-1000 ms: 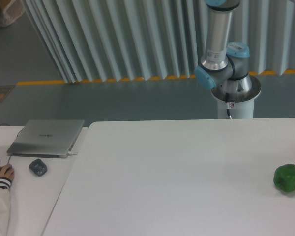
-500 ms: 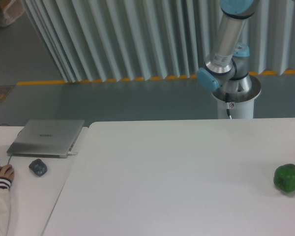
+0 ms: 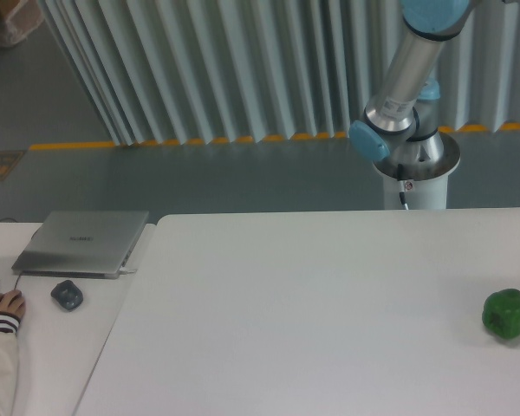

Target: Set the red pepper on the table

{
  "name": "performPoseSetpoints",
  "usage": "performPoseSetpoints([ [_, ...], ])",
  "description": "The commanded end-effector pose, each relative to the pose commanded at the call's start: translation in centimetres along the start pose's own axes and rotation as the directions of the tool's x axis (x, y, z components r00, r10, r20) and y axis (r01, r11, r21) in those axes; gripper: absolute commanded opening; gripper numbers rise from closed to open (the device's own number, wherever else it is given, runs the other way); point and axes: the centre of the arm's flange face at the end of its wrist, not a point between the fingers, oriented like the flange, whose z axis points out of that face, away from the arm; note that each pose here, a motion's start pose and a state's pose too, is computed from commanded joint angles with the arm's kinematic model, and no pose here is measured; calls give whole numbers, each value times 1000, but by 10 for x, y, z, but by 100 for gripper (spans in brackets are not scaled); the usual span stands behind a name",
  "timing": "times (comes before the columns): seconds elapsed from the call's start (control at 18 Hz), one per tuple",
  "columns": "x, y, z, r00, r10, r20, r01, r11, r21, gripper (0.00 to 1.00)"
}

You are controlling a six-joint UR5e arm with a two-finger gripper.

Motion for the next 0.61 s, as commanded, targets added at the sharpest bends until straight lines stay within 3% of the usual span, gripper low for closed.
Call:
performPoseSetpoints([
  [0.61,-18,-2,16,1000,10,22,-10,1000,10,100],
])
